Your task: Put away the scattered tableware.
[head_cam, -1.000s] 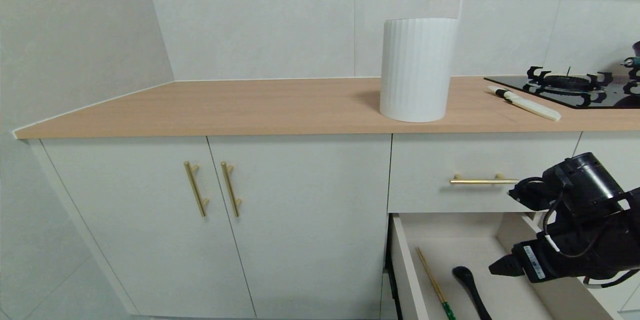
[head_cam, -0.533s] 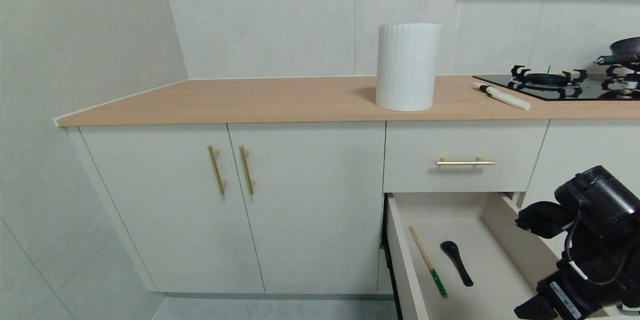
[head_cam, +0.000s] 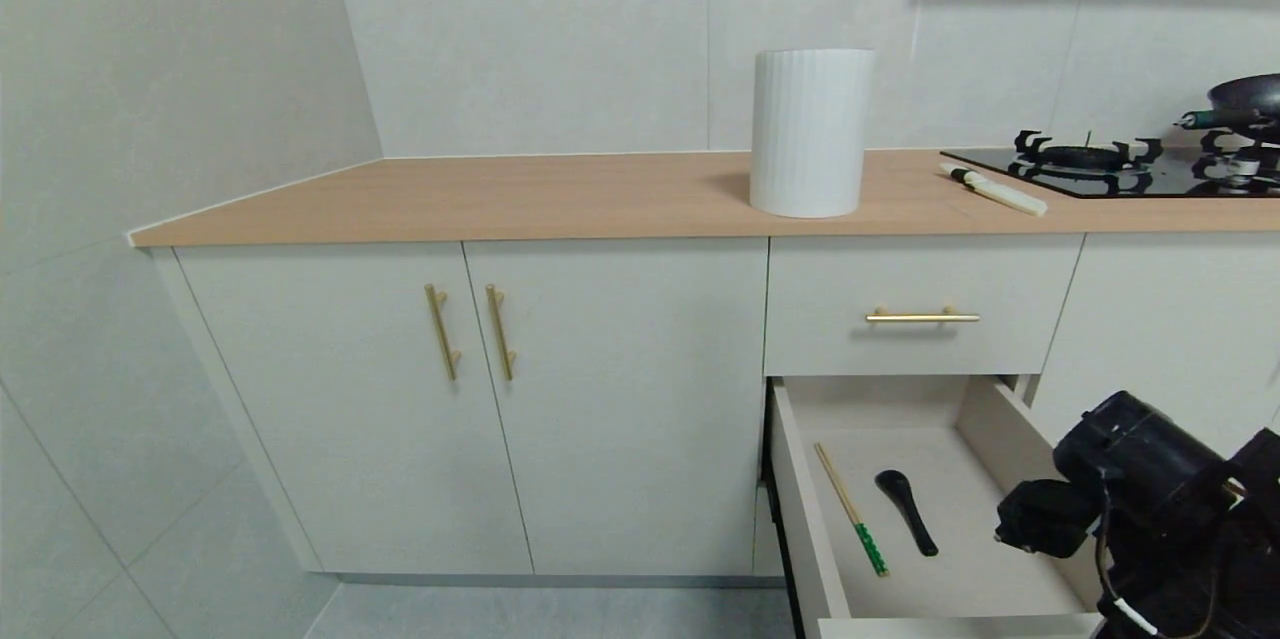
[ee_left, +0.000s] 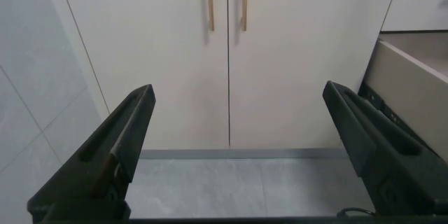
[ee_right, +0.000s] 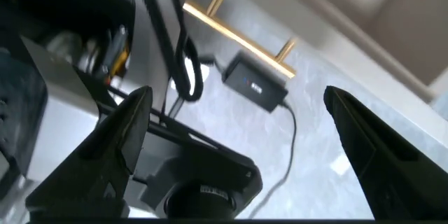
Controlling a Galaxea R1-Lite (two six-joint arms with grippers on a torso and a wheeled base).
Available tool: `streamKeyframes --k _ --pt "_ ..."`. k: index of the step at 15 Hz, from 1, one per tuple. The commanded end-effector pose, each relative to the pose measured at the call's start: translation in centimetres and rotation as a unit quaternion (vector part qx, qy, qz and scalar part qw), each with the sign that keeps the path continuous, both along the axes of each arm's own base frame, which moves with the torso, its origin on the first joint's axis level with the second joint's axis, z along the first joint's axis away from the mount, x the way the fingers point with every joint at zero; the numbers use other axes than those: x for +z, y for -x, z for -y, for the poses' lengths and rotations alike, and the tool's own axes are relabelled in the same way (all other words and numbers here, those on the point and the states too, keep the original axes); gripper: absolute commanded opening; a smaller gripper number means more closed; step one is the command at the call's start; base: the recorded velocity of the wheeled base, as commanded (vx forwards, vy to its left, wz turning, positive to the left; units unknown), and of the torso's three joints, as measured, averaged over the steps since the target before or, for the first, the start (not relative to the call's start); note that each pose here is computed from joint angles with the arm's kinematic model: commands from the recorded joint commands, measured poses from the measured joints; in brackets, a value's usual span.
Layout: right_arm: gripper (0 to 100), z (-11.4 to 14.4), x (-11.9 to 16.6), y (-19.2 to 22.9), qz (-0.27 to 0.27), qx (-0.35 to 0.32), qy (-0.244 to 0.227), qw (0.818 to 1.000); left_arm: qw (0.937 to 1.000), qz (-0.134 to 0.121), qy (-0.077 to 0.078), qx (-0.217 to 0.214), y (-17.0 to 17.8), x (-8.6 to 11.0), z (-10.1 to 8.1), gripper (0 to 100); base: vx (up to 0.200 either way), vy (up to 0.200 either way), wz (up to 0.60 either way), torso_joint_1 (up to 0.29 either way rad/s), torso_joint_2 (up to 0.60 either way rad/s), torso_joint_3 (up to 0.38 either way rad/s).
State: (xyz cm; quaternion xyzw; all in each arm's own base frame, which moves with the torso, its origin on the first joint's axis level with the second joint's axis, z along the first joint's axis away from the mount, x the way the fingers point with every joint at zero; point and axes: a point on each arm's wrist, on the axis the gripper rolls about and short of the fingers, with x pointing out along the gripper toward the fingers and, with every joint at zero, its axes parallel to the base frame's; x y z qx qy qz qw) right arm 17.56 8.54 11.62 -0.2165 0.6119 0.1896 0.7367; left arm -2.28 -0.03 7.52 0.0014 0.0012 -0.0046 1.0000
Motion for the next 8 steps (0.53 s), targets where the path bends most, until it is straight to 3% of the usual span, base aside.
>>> streamKeyframes --k 1,8 --pt "100 -1.0 -2.4 -0.9 -0.054 0.011 0.029 0.998 1.0000 0.000 0.000 0.000 0.0 0.0 0.0 100 0.000 0.000 0.00 0.000 0.00 0.000" --pt "100 -1.7 -4.2 -2.3 -0.067 -0.019 0.034 0.997 1.0000 0.000 0.000 0.000 0.0 0.0 0.0 100 0.000 0.000 0.00 0.000 0.00 0.000"
